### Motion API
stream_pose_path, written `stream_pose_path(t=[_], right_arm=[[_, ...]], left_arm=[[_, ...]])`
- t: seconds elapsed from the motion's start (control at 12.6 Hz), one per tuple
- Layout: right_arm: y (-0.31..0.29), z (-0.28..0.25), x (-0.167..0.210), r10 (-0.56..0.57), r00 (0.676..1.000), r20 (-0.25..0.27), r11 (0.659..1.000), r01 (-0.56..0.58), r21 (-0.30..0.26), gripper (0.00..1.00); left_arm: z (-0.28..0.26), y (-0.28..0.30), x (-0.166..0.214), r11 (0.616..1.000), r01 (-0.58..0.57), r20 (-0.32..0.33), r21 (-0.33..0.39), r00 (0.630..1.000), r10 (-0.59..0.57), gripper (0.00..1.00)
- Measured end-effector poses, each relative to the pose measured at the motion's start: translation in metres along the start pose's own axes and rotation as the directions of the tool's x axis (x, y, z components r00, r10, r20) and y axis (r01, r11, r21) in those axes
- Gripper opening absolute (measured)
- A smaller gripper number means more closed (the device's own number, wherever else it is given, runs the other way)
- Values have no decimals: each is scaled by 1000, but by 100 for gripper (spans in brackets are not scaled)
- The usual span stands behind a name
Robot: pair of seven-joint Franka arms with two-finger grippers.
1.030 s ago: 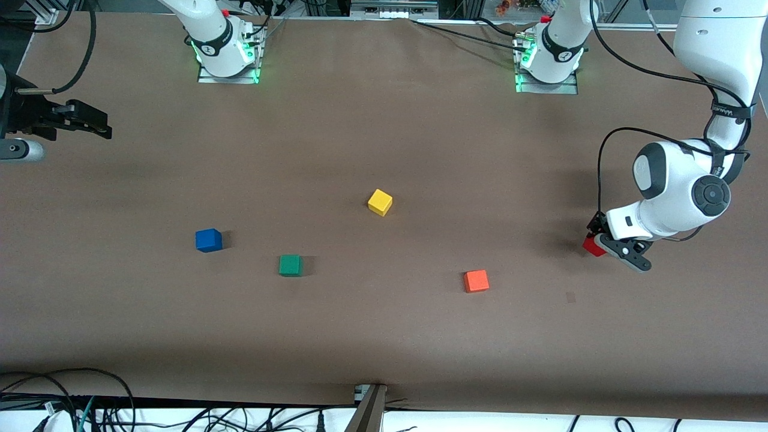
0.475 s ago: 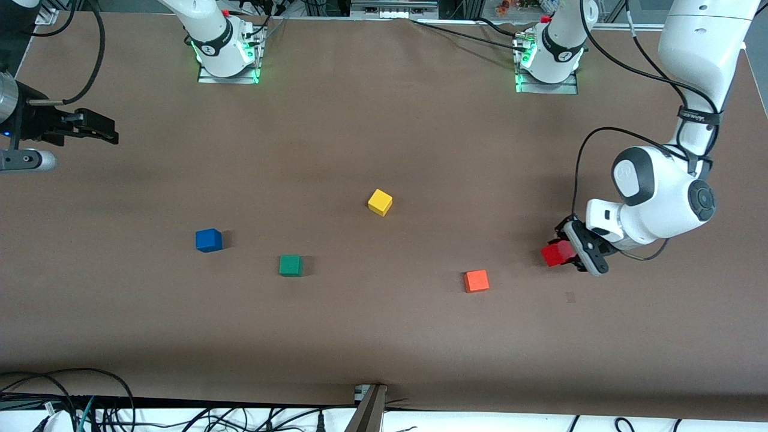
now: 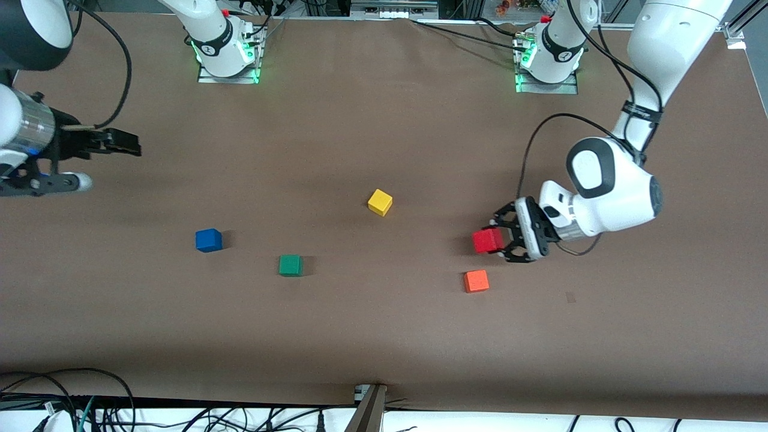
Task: Pass red block to right arm, stack on blue
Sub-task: 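Carry the red cube toward the middle while the right gripper approaches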
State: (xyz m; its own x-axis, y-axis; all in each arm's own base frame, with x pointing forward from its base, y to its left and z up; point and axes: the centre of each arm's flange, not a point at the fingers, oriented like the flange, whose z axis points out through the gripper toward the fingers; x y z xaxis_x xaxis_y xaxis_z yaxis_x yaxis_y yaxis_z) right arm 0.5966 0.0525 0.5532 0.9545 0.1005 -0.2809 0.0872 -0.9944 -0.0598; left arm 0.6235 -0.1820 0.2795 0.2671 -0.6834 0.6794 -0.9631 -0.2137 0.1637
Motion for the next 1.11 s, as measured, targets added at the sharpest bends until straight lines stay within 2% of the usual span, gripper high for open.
stream_pose_path(t=[0.16, 0.32, 0.48, 0.55, 0.71, 0.79, 0.95, 1.11], right_arm=[[-18, 21, 22, -26, 1000, 7, 994, 25, 108, 100], [-30, 44, 44, -36, 999, 12, 974, 32, 226, 100], [-44, 70, 69, -33, 999, 17, 934, 24, 357, 100], [-50, 86, 82, -27, 999, 28, 902, 12, 432, 100], [-63, 117, 106, -19, 998, 63, 810, -22, 585, 100], [-69, 134, 118, -25, 996, 81, 741, -36, 671, 100], [-81, 162, 137, -30, 993, 117, 582, -78, 809, 100], [-92, 183, 149, -45, 991, 124, 450, -91, 889, 100]], left_arm=[[28, 21, 25, 997, -59, -116, -58, 992, 52, 56], [36, 32, 37, 989, -86, -223, -124, 973, 57, 56], [37, 36, 52, 985, -102, -316, -141, 947, 52, 56], [40, 40, 62, 985, -109, -367, -133, 929, 54, 56], [47, 49, 77, 986, -138, -477, -89, 875, 80, 56], [53, 53, 82, 987, -150, -520, -64, 849, 95, 56], [68, 61, 86, 986, -158, -552, -44, 827, 108, 56], [83, 67, 87, 989, -144, -547, -39, 831, 100, 56]])
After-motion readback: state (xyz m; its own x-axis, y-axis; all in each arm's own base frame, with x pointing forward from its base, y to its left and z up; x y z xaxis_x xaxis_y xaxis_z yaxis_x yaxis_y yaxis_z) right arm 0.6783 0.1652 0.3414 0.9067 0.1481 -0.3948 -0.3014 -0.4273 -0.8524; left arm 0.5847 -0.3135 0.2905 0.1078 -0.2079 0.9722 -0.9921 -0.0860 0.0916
